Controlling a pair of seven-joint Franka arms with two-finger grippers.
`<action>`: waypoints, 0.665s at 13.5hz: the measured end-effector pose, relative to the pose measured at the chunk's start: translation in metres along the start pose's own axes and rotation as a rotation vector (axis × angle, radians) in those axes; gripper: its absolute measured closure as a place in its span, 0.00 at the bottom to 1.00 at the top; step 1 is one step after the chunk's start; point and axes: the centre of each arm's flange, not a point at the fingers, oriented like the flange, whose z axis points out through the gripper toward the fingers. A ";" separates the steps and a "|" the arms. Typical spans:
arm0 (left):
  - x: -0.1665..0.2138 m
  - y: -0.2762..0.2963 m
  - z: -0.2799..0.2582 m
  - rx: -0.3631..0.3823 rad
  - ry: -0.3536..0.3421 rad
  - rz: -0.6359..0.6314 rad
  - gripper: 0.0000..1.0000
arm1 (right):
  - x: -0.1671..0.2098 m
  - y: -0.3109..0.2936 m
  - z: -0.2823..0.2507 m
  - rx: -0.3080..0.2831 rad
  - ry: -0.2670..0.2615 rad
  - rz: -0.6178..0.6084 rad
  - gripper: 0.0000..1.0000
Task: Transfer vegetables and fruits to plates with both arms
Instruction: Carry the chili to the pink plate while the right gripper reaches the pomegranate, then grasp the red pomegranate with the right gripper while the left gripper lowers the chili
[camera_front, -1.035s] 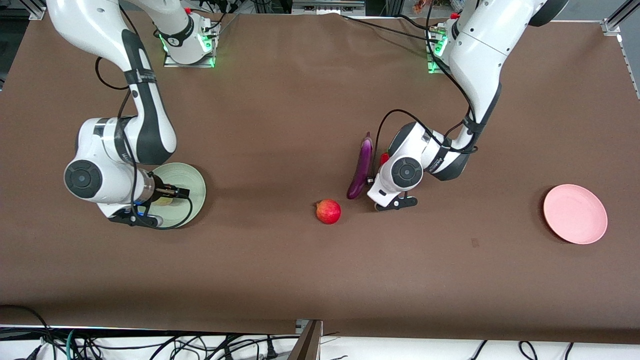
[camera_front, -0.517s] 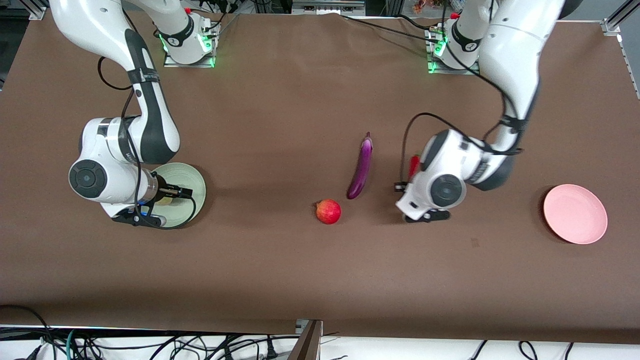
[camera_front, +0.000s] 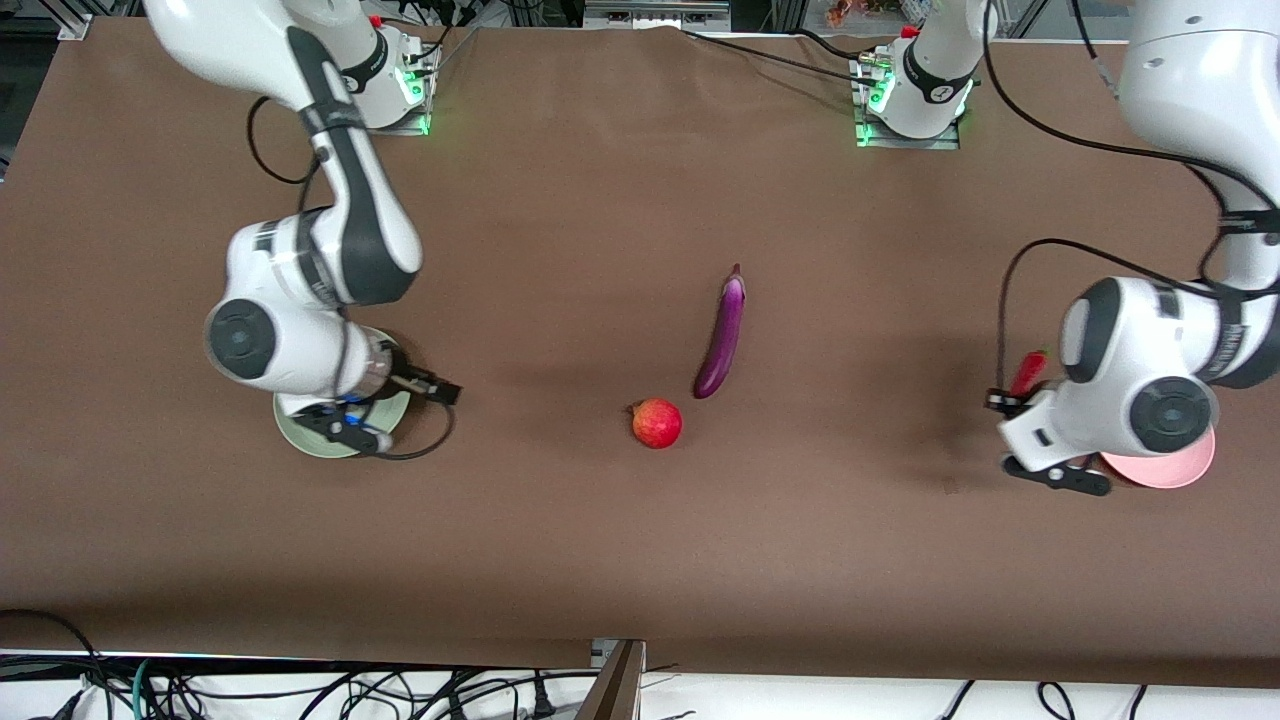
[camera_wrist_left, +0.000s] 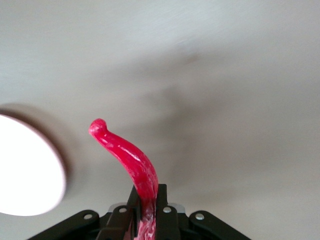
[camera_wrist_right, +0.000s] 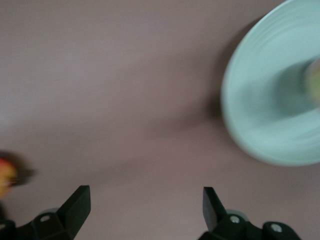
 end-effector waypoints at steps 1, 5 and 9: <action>-0.007 -0.026 0.004 -0.004 0.008 0.023 0.85 | -0.017 -0.031 0.002 0.016 0.024 0.042 0.01; -0.025 -0.116 0.035 0.009 0.119 0.114 0.85 | -0.059 -0.124 0.041 0.123 0.131 0.189 0.01; -0.034 -0.162 0.075 0.063 0.135 0.195 0.85 | -0.092 -0.175 0.099 0.271 0.228 0.236 0.01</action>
